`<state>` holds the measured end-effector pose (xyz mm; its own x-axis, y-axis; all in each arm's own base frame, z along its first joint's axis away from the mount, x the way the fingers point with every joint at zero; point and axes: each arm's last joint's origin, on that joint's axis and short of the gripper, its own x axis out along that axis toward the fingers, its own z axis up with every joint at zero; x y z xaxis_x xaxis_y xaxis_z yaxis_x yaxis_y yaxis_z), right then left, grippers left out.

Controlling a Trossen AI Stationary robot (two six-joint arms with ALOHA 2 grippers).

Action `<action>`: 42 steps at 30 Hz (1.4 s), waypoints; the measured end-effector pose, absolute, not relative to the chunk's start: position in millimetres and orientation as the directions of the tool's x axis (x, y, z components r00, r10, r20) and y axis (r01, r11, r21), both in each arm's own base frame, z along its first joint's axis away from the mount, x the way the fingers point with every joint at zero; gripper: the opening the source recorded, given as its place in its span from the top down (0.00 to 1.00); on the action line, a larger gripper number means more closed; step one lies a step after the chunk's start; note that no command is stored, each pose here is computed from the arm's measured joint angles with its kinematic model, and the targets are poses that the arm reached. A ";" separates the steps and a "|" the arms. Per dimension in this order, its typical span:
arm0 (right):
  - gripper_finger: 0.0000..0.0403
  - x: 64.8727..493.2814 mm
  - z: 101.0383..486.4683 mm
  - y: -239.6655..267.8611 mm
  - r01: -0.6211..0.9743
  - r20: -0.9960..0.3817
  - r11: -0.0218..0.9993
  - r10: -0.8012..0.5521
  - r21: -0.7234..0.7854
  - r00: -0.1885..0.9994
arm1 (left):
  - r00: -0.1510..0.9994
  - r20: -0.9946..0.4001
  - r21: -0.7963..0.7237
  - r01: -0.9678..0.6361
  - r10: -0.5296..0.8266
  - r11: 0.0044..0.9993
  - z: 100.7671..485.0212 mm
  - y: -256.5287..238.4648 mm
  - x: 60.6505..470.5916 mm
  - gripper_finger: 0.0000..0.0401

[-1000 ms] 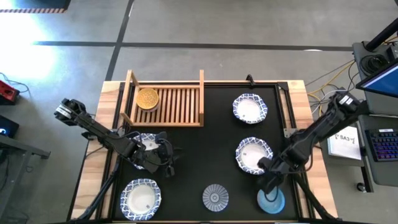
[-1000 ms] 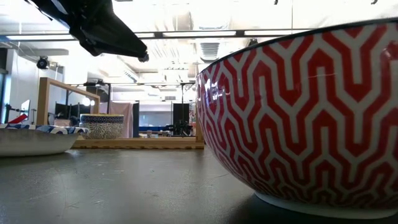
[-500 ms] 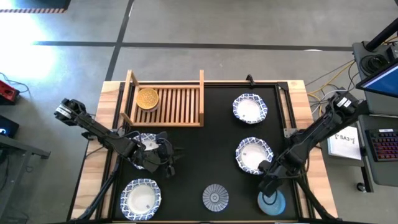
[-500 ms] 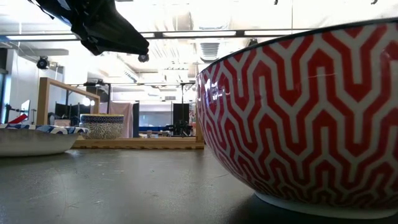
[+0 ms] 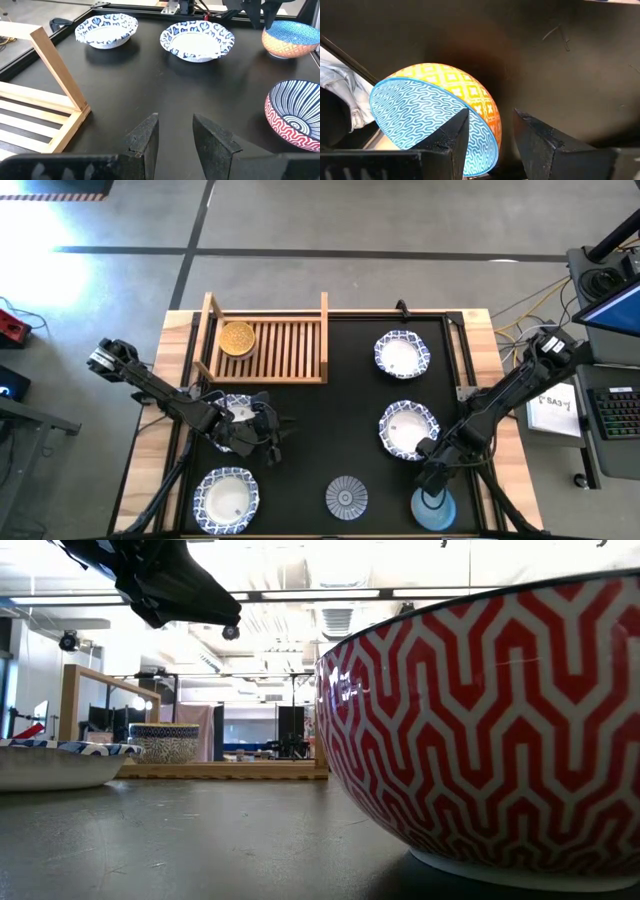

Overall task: Place and stack bowls onto a shelf
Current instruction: Stack the patterned light blue bowl on top of the patterned yellow bowl on the shelf

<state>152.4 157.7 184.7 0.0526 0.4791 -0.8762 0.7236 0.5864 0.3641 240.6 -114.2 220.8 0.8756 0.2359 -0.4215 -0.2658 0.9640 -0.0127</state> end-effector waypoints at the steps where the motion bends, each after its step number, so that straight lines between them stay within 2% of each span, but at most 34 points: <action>1: 0.66 152.4 184.7 157.7 0.724 -0.876 0.586 0.479 0.364 0.053 | 0.876 -0.422 -0.013 -0.266 0.236 0.964 220.8 -114.2 240.6 0.74; 23: 0.66 152.5 182.9 160.0 0.749 -0.875 0.563 0.482 0.350 0.047 | 0.875 -0.423 -0.011 -0.266 0.236 0.964 220.7 -114.1 240.5 0.74; 36: 0.66 157.1 154.9 177.7 0.640 -0.896 0.695 0.443 0.327 -0.023 | 0.875 -0.423 -0.008 -0.264 0.236 0.964 220.7 -114.1 240.5 0.74; 42: 0.73 157.8 147.0 179.8 0.639 -0.896 0.709 0.439 0.298 -0.069 | 0.876 -0.421 -0.010 -0.264 0.236 0.964 220.9 -114.2 240.7 0.74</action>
